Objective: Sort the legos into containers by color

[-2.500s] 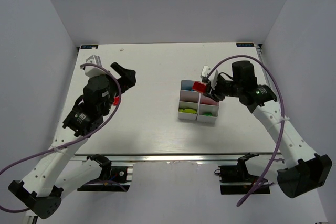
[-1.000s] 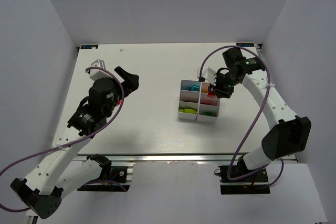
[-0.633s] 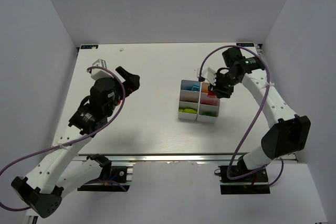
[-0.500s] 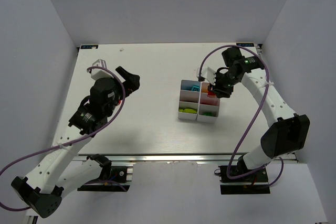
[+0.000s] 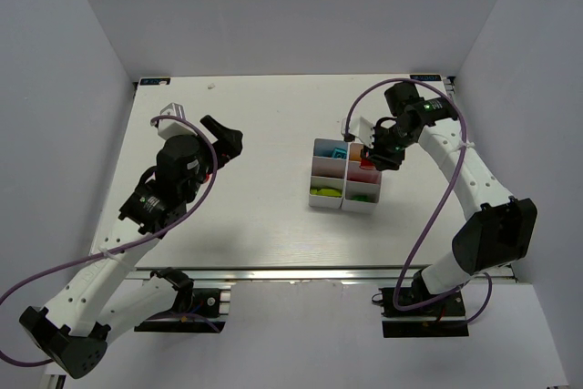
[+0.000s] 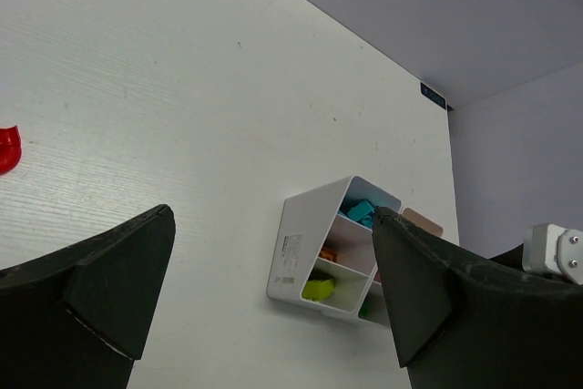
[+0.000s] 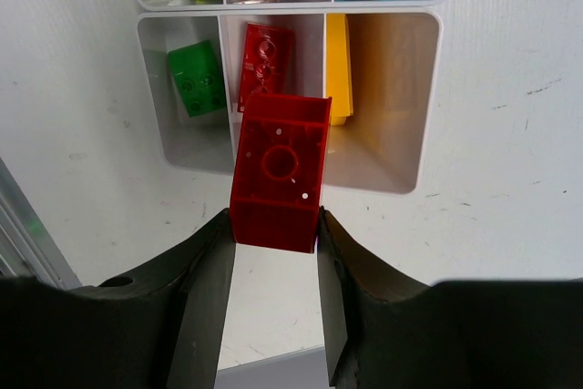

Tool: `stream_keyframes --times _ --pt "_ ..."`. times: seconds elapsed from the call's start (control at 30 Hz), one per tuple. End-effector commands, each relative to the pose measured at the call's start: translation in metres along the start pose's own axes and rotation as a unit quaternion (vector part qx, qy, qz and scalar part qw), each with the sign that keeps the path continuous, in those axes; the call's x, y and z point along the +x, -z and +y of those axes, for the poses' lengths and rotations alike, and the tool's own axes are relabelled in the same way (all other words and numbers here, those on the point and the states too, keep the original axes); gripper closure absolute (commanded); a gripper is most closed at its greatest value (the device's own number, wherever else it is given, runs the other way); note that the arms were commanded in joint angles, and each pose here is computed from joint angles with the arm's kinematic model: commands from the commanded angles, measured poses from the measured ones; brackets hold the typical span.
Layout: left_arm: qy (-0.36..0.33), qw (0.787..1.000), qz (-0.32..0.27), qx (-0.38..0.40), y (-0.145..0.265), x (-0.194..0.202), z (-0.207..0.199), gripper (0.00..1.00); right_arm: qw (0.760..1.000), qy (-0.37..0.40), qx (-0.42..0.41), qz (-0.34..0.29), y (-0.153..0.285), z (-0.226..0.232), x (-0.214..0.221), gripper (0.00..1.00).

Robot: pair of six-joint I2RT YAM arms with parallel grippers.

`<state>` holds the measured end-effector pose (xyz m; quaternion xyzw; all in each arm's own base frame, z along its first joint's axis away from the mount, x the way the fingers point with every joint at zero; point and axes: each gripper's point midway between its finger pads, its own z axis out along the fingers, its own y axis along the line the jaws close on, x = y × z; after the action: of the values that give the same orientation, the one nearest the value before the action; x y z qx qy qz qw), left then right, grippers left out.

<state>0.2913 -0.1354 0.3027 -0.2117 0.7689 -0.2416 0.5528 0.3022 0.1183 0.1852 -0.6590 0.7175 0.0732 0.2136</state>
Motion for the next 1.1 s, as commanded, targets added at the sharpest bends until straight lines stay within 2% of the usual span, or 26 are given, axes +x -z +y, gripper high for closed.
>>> stream_keyframes --times 0.0,0.37,0.83,1.07 --pt "0.004 1.0 -0.004 -0.005 0.003 -0.004 0.003 0.02 1.0 0.012 0.016 -0.008 0.01 -0.011 -0.007 1.0" --pt "0.006 1.0 0.002 -0.009 0.003 0.001 0.006 0.02 1.0 0.016 0.014 -0.002 0.004 -0.009 -0.003 1.0" --pt "0.012 1.0 0.01 -0.011 0.0 0.006 0.007 0.02 0.999 0.027 -0.035 -0.006 -0.019 0.013 -0.001 1.0" --pt "0.011 1.0 0.012 -0.014 -0.001 0.007 0.008 0.02 0.999 0.02 -0.033 0.004 -0.027 0.009 0.002 0.91"
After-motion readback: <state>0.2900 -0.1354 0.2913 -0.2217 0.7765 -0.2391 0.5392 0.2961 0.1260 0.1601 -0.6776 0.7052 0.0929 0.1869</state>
